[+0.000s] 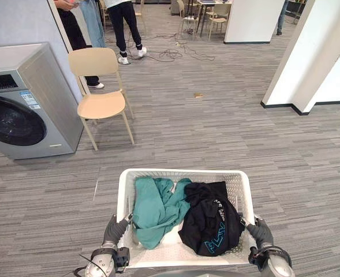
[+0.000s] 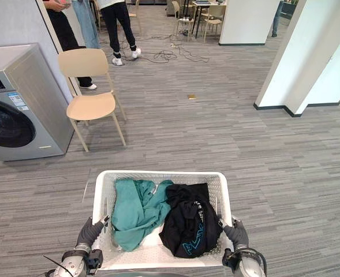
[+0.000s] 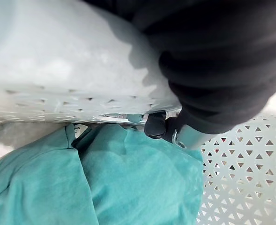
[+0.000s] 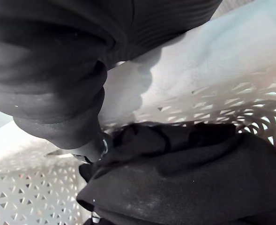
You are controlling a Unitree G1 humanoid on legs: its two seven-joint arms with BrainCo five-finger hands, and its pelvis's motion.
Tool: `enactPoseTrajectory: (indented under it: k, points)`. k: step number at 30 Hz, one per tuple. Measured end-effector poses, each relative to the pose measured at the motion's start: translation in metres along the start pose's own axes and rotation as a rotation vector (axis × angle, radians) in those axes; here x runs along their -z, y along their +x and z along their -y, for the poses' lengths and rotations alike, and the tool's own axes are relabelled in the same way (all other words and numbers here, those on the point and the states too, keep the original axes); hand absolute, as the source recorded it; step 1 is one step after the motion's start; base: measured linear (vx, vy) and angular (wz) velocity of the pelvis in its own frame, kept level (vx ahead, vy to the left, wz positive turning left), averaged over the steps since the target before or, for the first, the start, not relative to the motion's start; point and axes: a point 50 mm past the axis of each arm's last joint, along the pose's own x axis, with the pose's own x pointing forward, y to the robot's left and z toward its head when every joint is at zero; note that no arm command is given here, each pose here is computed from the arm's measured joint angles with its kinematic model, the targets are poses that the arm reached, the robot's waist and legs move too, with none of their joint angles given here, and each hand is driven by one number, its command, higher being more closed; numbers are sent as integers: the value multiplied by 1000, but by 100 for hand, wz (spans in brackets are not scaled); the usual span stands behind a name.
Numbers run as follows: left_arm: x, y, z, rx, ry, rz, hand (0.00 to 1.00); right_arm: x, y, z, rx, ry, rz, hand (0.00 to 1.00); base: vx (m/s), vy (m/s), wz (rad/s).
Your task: Pick up the laundry basket with both hands and put the clothes into the washing machine.
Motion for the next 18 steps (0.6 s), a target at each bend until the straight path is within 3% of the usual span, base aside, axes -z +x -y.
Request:
enactPoseTrajectory:
  k: [6, 13, 18]
  points:
    - [4, 0, 1, 3, 1, -16, 100, 7, 0, 3, 0, 11, -29, 100, 1, -3, -6]
    - [41, 13, 1, 32, 46, -189, 100, 45, 5, 16, 46, 74, -224, 100, 56, -34, 8]
    - [29, 24, 3, 26, 42, -147, 100, 34, 21, 13, 35, 108, -199, 100, 61, -11, 9]
